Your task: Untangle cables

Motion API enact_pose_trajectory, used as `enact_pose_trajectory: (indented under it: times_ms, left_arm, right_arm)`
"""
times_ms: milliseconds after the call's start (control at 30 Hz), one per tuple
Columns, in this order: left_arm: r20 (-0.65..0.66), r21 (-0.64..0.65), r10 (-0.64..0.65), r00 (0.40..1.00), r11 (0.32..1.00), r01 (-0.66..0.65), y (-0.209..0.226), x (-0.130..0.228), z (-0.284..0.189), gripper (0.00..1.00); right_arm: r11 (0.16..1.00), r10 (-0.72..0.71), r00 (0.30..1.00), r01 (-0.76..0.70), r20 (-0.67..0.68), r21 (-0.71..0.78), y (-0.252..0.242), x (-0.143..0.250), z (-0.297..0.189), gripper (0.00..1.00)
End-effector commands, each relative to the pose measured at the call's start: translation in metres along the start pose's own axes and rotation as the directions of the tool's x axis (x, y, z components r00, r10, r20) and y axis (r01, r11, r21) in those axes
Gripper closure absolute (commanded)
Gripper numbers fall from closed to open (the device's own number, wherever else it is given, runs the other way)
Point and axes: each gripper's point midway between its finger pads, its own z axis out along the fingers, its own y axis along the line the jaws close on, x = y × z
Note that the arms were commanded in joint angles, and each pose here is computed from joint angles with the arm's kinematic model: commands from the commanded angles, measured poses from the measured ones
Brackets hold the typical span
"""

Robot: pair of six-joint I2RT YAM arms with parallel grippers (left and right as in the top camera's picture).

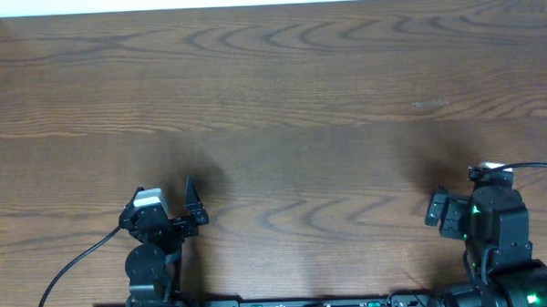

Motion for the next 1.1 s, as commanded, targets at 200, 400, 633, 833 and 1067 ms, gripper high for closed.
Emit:
enact_pose_trajectory:
  times_ms: [200,400,633,833,1067]
  left_arm:
    - [0.057,-0.013,-0.015,0.998,1.0,0.016,0.004,0.005,0.009,0.02]
    - [0.065,-0.064,-0.011,0.998,0.998,0.015,0.013,0.004,0.008,0.02]
    - [0.06,-0.056,-0.004,0.998,0.998,0.007,0.011,0.005,0.009,0.02]
    - [0.067,-0.11,-0.012,0.998,0.994,0.019,0.025,0.004,0.008,0.02]
    - [0.057,-0.097,0.046,0.997,0.994,-0.04,0.024,0.004,0.008,0.02]
  right_arm:
    - [1.0,0.023,1.0,-0.023,0.004,0.013,-0.004,0.0,0.0,0.01]
    - [1.0,0.023,1.0,-0.023,0.004,0.013,-0.004,0.0,0.0,0.01]
    - [1.0,0.023,1.0,-0.023,0.004,0.013,-0.004,0.0,0.0,0.01]
    - [1.0,0.023,1.0,-0.023,0.004,0.013,-0.004,0.0,0.0,0.01]
    - [1.0,0.023,1.0,-0.023,0.004,0.013,-0.004,0.0,0.0,0.01]
